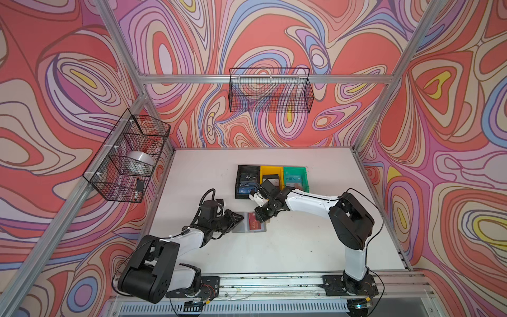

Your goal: Take the credit cards out of the card holder

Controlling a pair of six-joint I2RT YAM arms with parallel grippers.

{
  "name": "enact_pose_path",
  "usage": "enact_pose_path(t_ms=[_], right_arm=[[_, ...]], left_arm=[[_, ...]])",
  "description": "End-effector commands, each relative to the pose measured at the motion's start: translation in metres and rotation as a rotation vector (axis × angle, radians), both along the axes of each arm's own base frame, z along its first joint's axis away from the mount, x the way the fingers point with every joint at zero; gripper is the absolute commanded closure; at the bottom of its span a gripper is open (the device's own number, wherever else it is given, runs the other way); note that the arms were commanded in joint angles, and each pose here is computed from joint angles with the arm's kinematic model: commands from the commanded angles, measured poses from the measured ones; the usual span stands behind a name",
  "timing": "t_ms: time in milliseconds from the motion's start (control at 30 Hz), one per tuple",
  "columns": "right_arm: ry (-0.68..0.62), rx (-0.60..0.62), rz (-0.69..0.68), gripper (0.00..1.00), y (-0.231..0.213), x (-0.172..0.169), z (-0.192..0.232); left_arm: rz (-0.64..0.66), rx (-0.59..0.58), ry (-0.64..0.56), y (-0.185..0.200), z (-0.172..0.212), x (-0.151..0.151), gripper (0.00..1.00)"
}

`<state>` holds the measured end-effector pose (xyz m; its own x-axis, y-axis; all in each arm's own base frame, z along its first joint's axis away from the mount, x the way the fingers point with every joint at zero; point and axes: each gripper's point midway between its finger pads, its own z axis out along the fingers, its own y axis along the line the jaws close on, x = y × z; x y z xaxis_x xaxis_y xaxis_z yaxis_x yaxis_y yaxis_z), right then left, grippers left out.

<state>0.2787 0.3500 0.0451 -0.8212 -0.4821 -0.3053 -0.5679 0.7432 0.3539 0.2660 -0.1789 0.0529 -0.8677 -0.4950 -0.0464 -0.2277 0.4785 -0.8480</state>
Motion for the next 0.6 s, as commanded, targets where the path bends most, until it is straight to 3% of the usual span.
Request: enact_pose_path(t_ms=[0, 567], right_arm=[[-0.019, -0.068, -0.034, 0.95, -0.017, 0.004, -0.006], [0.043, -0.087, -0.019, 0.96, -0.015, 0.0, -0.033]], left_arm=[[-0.012, -0.06, -0.05, -0.01, 0.01, 0.011, 0.79], [-0.019, -0.03, 0.001, -0.013, -0.013, 0.007, 0.78]])
